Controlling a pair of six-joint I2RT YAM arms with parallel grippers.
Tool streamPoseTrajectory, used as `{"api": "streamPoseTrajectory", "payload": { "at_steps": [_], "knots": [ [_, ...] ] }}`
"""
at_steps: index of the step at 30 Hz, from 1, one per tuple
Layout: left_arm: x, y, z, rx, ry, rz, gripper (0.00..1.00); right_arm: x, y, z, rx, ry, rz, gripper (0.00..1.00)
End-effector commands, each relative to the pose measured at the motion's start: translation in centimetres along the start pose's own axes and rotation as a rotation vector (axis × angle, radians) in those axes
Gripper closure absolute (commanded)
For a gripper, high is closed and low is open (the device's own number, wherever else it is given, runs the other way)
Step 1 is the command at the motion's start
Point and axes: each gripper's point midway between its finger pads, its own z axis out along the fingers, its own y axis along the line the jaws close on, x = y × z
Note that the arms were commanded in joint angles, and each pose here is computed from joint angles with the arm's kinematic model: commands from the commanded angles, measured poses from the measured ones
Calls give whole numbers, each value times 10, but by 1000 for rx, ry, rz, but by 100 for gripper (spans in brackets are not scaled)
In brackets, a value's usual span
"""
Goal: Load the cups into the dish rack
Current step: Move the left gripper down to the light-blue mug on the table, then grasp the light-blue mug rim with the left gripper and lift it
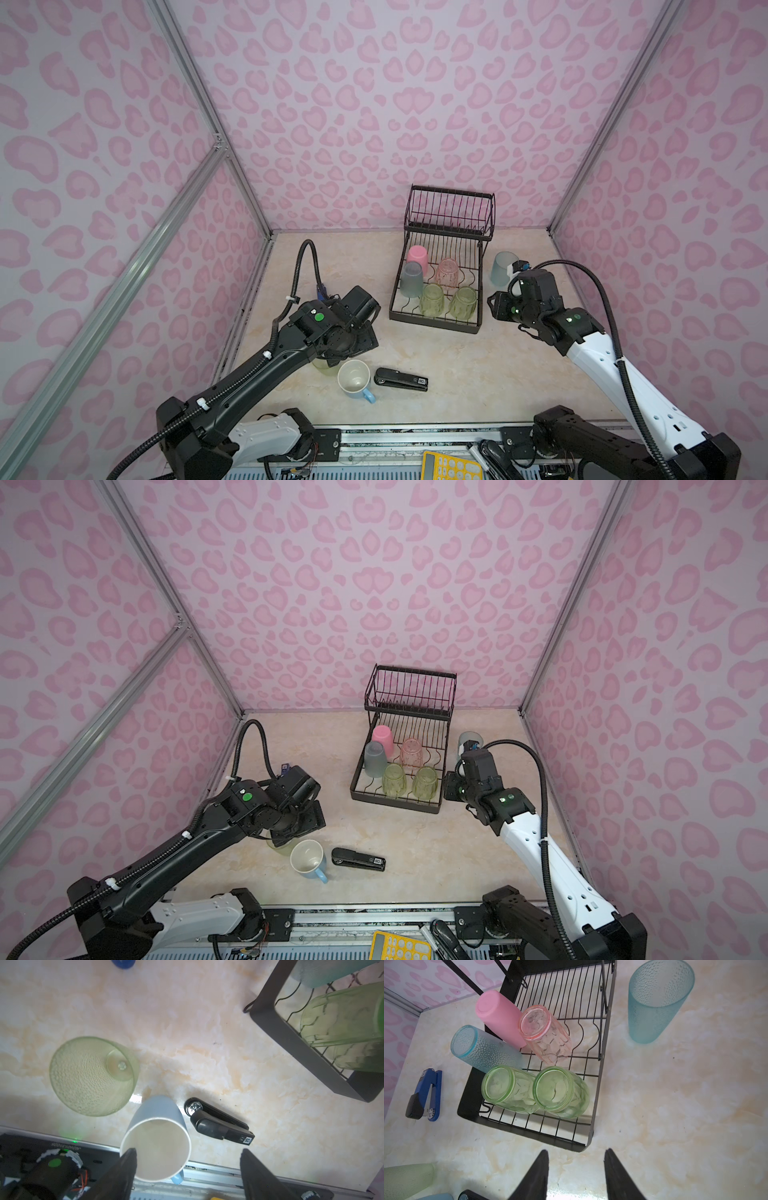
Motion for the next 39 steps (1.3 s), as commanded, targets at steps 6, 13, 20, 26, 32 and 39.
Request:
{"api": "streamPoseTrajectory", "payload": {
  "at_steps": [6,13,20,26,32,39],
  "knots": [
    [21,-6,8,-24,68,-280,24,5,-1,4,-14,-20,14,56],
    [18,-3,22,-73,35,-334,31,4,-3,0,-7,-24,-16,56],
    [24,-1,44,-121,55,-331,35,11,-2,4,-24,-17,4,56],
    [28,3,61,-144,64,-335,42,13,-5,-2,-17,-30,14,56],
    [32,11,74,-181,67,-334,54,14,-10,-5,6,-33,3,56],
    [33,24,80,-204,46,-335,63,15,-10,-3,-3,-36,15,56]
  ]
}}
